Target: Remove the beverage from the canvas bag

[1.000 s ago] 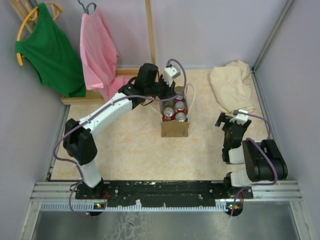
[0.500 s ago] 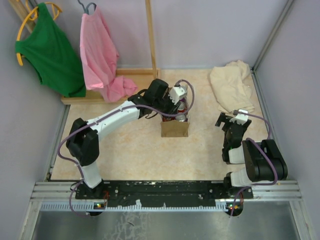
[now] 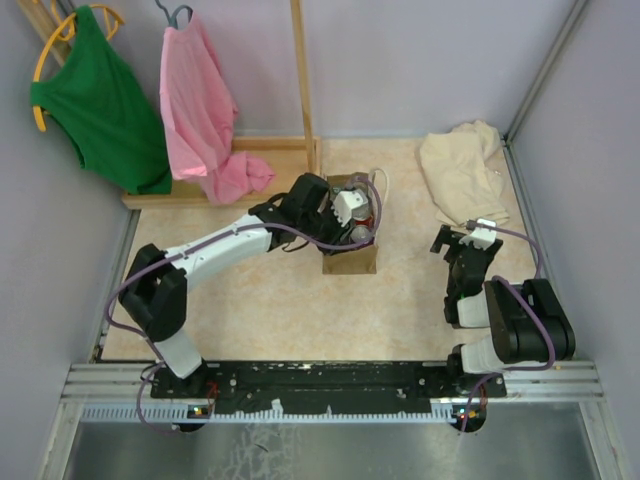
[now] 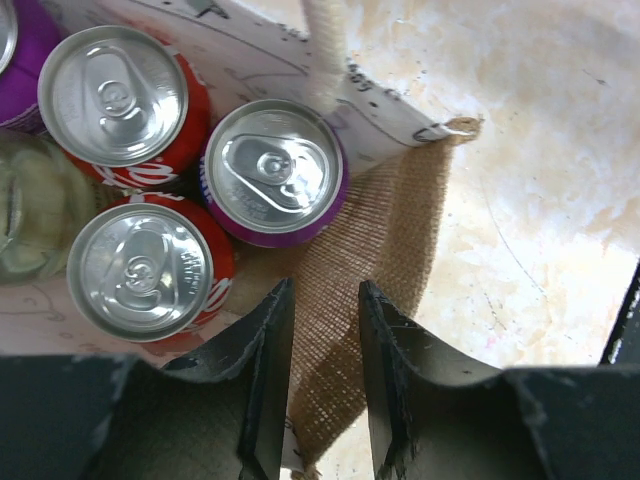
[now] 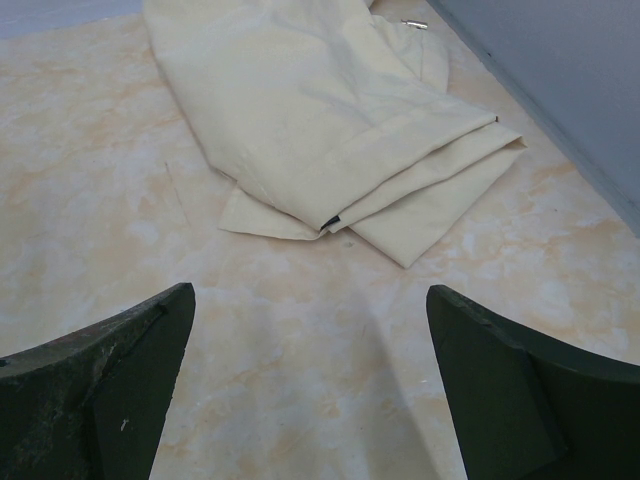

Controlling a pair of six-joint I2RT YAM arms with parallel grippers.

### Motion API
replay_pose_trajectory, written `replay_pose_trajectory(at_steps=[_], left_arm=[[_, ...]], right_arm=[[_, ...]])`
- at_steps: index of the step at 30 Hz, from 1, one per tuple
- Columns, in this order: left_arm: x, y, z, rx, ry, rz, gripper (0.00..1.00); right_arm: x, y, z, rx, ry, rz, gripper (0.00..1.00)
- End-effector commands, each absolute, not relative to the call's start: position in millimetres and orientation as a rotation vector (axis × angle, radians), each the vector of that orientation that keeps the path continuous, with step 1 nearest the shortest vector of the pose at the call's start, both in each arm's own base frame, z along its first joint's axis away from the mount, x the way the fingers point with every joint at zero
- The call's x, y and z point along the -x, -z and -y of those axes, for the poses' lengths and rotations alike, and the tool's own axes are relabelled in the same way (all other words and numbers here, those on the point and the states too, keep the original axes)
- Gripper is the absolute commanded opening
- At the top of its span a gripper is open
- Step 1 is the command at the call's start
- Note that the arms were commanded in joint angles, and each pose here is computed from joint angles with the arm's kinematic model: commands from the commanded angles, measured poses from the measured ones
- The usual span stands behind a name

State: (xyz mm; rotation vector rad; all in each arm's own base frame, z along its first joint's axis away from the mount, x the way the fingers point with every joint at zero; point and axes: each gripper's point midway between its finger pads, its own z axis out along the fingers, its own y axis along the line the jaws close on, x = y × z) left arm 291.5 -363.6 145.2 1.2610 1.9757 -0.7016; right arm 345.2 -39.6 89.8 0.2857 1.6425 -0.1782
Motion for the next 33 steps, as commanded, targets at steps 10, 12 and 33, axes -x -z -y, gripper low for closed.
replay_pose_trajectory(at_steps=[10,12,33], left_arm=[[-269,-147,383,-1.351,0.718,-1.841,0.55],[-277,-147,384,-1.326,0.684,-1.837,0.66],[-306,-150,409,-1.305,0.575,-1.86,0.8]], right_arm=[[-355,-108,40,-0.288,0.181,-1.58,0.99],[-355,-109,40,-0.287,0.181,-1.579,0.99],[-355,-108,40,-0.288,0.182,-1.579,0.99]])
